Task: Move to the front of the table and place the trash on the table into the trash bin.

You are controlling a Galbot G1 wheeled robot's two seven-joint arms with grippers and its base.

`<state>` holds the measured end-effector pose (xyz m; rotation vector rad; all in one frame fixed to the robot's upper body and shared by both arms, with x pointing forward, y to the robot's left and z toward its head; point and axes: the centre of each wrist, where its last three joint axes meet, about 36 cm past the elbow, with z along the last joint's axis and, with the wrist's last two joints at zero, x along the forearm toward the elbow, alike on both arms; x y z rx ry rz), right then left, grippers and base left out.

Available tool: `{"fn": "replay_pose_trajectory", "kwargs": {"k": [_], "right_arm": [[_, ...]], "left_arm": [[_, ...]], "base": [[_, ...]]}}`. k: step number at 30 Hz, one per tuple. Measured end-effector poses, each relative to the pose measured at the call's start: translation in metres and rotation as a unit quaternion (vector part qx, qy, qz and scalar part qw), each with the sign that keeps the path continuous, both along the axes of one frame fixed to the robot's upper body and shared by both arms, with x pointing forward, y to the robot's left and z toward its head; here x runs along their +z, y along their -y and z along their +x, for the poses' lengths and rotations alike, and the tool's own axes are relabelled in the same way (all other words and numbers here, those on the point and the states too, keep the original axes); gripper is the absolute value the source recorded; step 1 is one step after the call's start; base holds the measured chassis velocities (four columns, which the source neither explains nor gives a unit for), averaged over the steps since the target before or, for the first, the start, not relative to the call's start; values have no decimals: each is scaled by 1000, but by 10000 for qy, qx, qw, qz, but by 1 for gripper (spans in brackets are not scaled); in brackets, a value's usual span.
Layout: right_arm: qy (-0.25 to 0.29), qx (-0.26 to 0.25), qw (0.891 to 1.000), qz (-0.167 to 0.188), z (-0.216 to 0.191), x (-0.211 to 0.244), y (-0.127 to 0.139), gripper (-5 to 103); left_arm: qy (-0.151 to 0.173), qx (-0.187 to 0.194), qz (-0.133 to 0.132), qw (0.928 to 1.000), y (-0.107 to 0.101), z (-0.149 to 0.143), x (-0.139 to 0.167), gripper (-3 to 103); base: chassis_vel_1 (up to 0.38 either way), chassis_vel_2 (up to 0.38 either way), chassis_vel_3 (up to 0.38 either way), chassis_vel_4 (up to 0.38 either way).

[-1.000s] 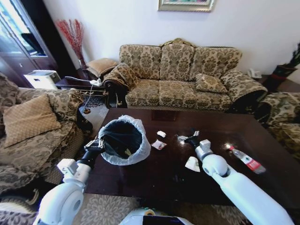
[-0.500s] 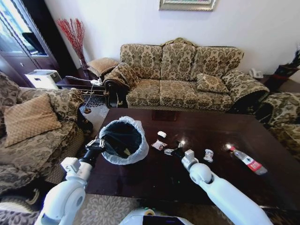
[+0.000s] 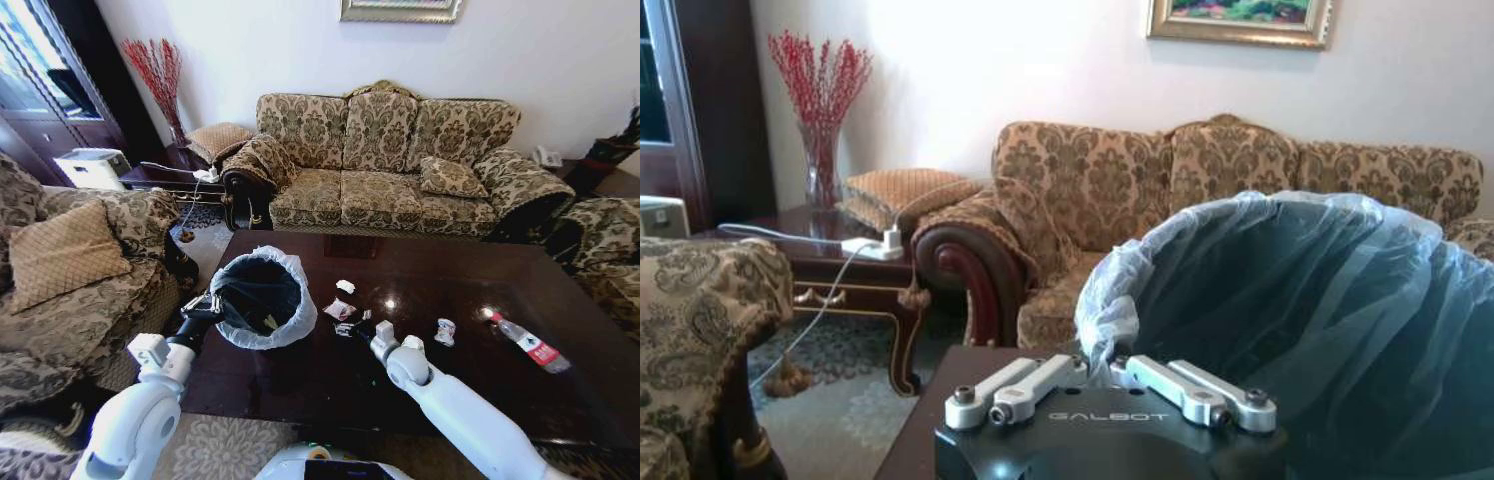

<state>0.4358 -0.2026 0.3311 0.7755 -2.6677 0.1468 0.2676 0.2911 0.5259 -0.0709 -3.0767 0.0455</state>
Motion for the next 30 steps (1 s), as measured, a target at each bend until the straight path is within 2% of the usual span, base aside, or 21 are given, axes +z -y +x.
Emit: {"fn": "replay_pose_trajectory", "kwargs": {"k": [2, 5, 10, 12, 14, 15, 18, 19, 22, 23, 27, 28, 30], "right_arm": [[-23, 18, 10000, 7, 3, -4, -2, 85], [-26, 14, 10000, 17, 6, -8, -4, 81], [-19, -19, 10000, 22, 9, -10, -6, 65], [6, -58, 10000, 8, 8, -8, -1, 61], [60, -133, 9999, -4, 7, -3, 6, 52], [60, -133, 9999, -4, 7, -3, 6, 52], [247, -322, 9992, -41, 6, 11, 18, 40], [247, -322, 9992, -41, 6, 11, 18, 40], [712, -522, 9960, 113, 6, 56, 27, 32], [712, -522, 9960, 113, 6, 56, 27, 32], [1444, -556, 9869, 453, 14, 145, 31, 16], [1444, -556, 9869, 453, 14, 145, 31, 16], [1653, -510, 9834, 547, 16, 181, 29, 8]], "left_arm": [[2, 0, 6, 10000, 0, 0, 0, 3], [4, 0, 15, 10000, -1, 0, 1, 3], [17, -34, -43, 10000, -3, 2, 2, 3], [27, -45, -41, 10000, -3, 2, 3, 3], [34, -69, -38, 10000, -3, 3, 3, 3], [34, -69, -38, 10000, -3, 3, 3, 3], [8, -206, -46, 9998, -3, 6, 5, 3], [8, -206, -46, 9998, -3, 6, 5, 3], [-35, -411, 82, 9991, -6, 16, 7, 3], [-35, -411, 82, 9991, -6, 16, 7, 3], [-53, -556, 172, 9983, -9, 25, 8, 3], [-53, -556, 172, 9983, -9, 25, 8, 3], [-50, -582, 171, 9981, -9, 28, 8, 3]], "base": [[0, 0, 0, 0], [0, 0, 0, 0], [0, 0, 0, 0], [0, 0, 0, 0], [0, 0, 0, 0], [0, 0, 0, 0], [0, 0, 0, 0], [0, 0, 0, 0], [0, 0, 0, 0], [0, 0, 0, 0], [0, 0, 0, 0], [0, 0, 0, 0], [0, 0, 0, 0]]}}
